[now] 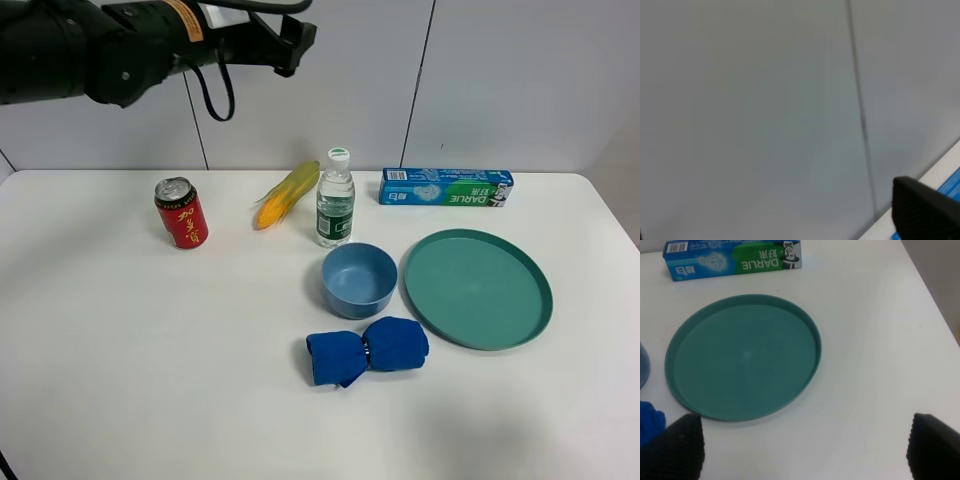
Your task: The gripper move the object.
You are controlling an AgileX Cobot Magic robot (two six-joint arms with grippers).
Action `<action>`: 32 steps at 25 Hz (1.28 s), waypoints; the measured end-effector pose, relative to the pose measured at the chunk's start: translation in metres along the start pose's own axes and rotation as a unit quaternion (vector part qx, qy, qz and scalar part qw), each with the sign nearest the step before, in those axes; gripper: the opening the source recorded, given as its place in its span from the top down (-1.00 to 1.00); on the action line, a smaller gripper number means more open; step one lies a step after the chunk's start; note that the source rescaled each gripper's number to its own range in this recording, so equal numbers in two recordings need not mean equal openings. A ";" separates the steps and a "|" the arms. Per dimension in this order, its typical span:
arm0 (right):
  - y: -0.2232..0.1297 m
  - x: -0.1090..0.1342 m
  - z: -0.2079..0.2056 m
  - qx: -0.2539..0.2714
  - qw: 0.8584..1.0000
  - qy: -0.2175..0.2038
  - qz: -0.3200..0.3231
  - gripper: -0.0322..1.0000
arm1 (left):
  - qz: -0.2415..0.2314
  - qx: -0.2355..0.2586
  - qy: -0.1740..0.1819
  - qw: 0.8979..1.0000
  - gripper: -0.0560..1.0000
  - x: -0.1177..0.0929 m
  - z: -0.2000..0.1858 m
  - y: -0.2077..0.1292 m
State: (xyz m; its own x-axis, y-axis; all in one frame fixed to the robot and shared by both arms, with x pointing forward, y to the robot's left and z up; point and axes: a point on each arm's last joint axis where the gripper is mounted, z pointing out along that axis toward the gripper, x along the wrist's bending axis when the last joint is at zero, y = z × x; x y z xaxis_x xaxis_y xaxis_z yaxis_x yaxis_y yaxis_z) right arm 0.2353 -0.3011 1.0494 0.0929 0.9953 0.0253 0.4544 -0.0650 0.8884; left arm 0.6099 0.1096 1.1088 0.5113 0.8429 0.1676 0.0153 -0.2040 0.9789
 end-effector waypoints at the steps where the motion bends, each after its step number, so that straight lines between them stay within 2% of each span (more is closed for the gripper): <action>1: 0.000 0.000 0.000 0.000 1.000 0.000 0.000 -1.00 | 0.006 0.010 0.011 1.000 -1.00 0.008 -0.005 0.003; 7: 0.000 0.000 0.000 0.000 1.000 0.000 0.000 -1.00 | 0.008 0.080 0.090 0.993 -1.00 0.056 -0.042 0.014; 12: 0.000 0.000 0.000 0.000 1.000 0.000 0.000 -1.00 | -0.001 0.091 0.152 0.984 -1.00 0.088 -0.083 0.035; 19: 0.000 0.000 0.000 0.000 1.000 0.000 0.000 -1.00 | -0.033 0.119 0.238 0.963 -1.00 0.128 -0.137 0.047; 25: 0.000 0.000 0.000 0.000 1.000 0.000 0.000 -1.00 | -0.057 0.147 0.293 0.943 -1.00 0.148 -0.176 0.051; 28: 0.000 0.000 0.000 0.000 1.000 0.000 0.000 -1.00 | -0.063 0.161 0.307 0.936 -1.00 0.150 -0.197 0.056; 32: 0.000 0.000 0.000 0.000 1.000 0.000 0.000 -1.00 | -0.066 0.163 0.298 0.938 -1.00 0.136 -0.226 0.070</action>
State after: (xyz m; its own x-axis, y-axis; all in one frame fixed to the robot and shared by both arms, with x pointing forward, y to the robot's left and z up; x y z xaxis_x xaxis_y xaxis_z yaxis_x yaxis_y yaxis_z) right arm 0.2353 -0.3011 1.0494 0.0929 0.9953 0.0253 0.4544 -0.0650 0.8884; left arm 0.4862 0.3224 1.2265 -0.0840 0.9802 0.1796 0.3570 -0.1386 0.9237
